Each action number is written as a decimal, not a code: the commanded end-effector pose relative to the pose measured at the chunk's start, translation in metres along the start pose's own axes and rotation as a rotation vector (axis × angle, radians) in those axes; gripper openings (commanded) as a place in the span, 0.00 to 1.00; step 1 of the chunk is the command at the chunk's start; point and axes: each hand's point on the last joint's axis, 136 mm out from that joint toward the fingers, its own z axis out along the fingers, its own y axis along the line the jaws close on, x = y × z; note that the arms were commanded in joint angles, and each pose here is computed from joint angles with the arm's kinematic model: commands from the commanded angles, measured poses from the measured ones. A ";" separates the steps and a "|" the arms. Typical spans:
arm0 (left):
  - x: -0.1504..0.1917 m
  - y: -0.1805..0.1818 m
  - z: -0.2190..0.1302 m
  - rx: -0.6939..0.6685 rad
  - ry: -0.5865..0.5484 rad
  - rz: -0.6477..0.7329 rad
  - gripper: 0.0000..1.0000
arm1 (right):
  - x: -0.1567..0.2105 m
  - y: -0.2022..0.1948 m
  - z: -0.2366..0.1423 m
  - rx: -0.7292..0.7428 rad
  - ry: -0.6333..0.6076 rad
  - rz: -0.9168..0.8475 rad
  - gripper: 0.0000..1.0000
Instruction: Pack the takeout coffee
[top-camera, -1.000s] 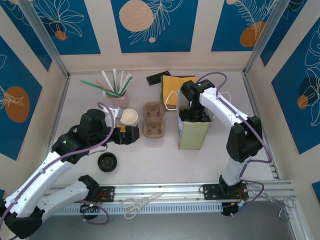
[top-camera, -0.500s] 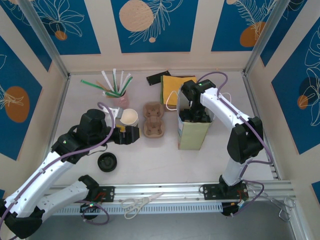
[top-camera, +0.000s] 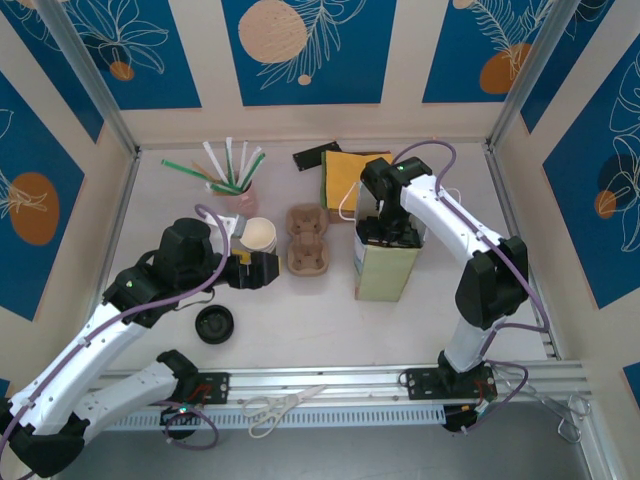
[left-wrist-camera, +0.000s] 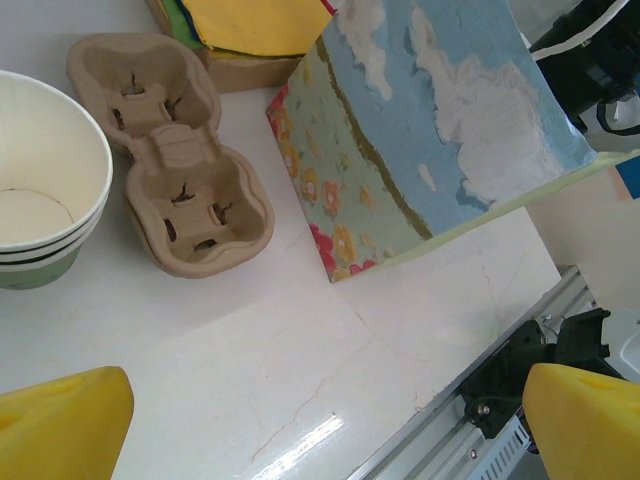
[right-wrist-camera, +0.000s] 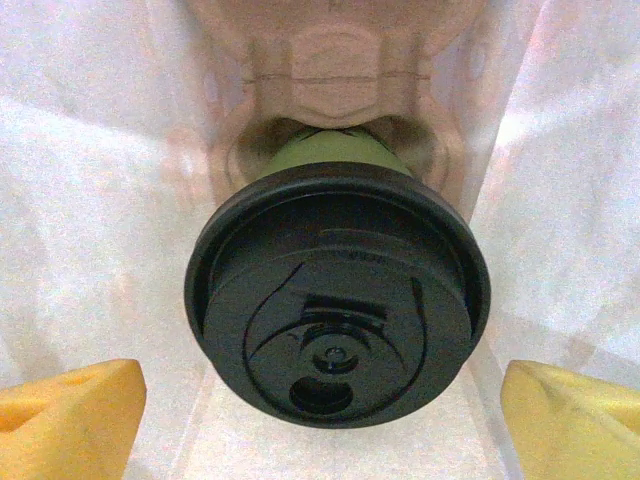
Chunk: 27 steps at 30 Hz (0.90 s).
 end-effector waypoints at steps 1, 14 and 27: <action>0.002 -0.005 -0.004 0.028 -0.003 -0.001 1.00 | 0.007 0.001 -0.019 -0.023 -0.027 0.012 0.92; 0.003 -0.006 -0.005 0.031 -0.003 -0.007 1.00 | 0.009 -0.001 -0.022 -0.021 -0.035 0.014 0.92; 0.002 -0.005 -0.005 0.028 -0.007 -0.010 1.00 | 0.010 0.000 -0.033 -0.036 -0.063 0.014 0.89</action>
